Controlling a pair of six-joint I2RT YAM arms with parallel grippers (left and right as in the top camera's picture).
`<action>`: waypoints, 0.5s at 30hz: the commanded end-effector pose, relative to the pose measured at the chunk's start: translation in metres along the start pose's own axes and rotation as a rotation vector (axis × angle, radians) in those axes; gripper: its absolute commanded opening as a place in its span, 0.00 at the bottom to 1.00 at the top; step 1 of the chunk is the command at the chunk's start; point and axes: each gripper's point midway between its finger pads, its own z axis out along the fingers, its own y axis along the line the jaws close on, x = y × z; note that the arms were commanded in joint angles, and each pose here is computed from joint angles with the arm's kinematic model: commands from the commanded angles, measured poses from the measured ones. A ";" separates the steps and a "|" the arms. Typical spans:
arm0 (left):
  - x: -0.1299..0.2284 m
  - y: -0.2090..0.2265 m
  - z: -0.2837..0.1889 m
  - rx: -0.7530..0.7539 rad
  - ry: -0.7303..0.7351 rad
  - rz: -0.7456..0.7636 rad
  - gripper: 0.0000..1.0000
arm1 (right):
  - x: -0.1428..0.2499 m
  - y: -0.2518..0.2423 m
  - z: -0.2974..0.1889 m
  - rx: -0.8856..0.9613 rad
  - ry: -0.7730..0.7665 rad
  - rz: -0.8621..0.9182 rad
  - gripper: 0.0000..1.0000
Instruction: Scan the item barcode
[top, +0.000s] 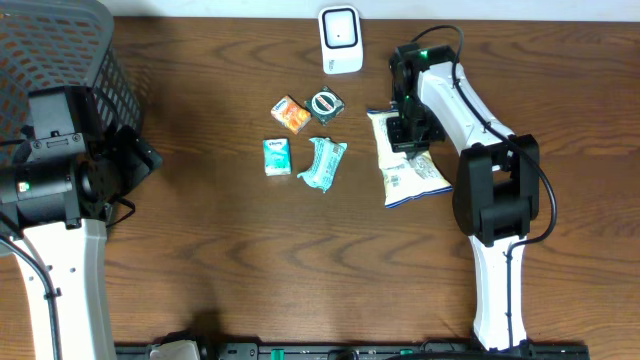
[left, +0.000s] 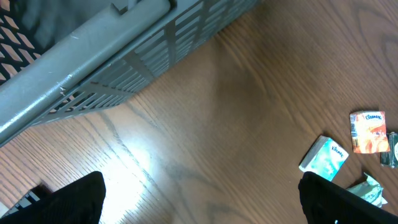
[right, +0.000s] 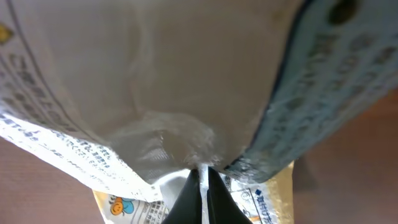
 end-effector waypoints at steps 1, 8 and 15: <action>-0.001 0.001 0.000 -0.004 -0.003 -0.012 0.98 | 0.006 -0.007 -0.009 0.028 0.023 0.015 0.01; -0.001 0.001 0.000 -0.004 -0.003 -0.012 0.98 | 0.028 -0.009 -0.053 0.030 0.072 0.011 0.07; -0.001 0.001 0.000 -0.004 -0.003 -0.012 0.97 | 0.036 0.013 -0.051 -0.010 0.094 -0.023 0.22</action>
